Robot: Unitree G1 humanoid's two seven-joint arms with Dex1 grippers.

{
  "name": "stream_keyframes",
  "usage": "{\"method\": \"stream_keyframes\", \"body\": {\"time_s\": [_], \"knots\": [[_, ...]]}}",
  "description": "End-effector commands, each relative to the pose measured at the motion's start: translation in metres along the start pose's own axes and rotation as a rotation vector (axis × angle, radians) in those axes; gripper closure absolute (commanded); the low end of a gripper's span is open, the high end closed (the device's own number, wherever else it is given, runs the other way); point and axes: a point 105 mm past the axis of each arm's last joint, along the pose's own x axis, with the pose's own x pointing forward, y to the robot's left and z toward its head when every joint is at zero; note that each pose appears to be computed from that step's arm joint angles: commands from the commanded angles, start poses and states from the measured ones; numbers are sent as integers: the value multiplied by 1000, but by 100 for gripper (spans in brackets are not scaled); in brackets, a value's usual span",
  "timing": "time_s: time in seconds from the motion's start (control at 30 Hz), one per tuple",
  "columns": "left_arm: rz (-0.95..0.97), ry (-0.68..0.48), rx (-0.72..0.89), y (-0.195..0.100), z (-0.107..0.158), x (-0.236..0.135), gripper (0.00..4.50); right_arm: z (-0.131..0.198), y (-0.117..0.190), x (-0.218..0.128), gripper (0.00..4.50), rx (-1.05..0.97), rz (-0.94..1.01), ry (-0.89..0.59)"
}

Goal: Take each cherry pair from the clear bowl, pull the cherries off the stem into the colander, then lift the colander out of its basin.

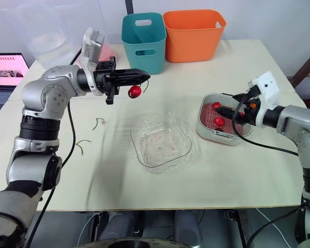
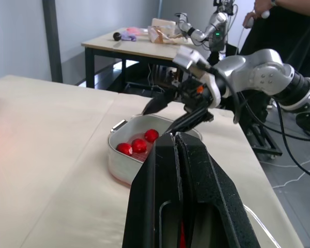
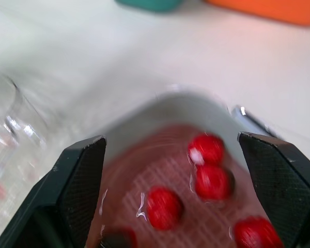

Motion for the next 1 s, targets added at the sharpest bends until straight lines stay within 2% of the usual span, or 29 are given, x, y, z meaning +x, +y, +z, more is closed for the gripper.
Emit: {"method": "stream_keyframes", "body": {"time_s": [0.03,0.17,0.47,0.67,1.0], "knots": [[-24,-70,37,-7,24,-1,450,41,43,5,17,45,194,-154],[-77,-58,46,-20,22,6,450,48,91,23,8,136,397,-198],[-96,-122,31,-31,31,16,450,69,159,52,8,375,641,-319],[-92,-109,29,-35,24,16,450,77,179,60,8,428,702,-336],[-84,-113,29,-34,25,15,450,78,191,65,8,424,731,-325]]}}
